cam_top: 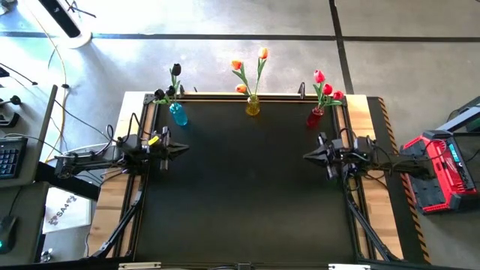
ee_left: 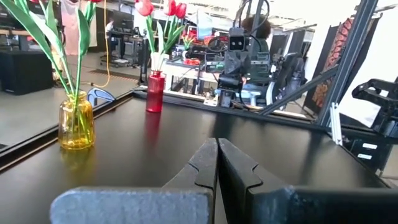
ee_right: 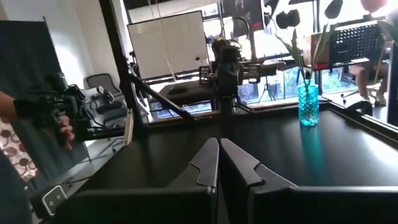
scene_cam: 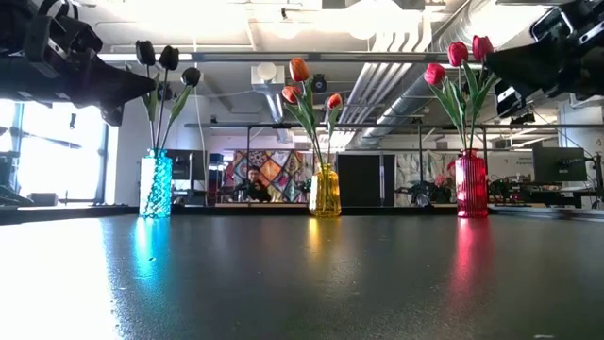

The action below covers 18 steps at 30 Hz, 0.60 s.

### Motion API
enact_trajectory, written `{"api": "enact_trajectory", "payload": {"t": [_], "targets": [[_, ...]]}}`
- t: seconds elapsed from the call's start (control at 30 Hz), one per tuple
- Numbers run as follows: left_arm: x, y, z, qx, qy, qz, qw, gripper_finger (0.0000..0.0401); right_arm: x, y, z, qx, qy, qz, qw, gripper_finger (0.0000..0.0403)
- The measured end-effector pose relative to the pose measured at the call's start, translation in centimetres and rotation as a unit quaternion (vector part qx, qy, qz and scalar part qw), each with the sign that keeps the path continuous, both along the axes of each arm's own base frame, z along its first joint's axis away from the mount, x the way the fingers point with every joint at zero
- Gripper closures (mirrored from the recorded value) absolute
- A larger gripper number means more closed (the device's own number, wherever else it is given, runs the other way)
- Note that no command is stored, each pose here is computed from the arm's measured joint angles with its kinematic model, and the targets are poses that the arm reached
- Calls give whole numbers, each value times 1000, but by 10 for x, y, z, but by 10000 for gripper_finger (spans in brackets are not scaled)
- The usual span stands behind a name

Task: Sort flowers into vase by color
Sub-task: Return to Home Position

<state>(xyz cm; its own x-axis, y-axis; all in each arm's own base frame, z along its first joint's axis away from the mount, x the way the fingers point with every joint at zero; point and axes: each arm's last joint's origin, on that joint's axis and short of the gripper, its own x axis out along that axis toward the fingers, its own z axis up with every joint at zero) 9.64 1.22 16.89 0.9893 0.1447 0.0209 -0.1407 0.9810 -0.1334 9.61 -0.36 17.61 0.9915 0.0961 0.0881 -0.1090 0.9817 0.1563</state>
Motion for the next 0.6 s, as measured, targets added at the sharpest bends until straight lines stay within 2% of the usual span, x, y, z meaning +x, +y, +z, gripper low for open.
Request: {"api": "enact_trajectory", "payload": {"t": [0.6], "targets": [[0,0,0,-10,-1,1,1000,401,1,-1,-6,16,24,-8,1000,403]]}}
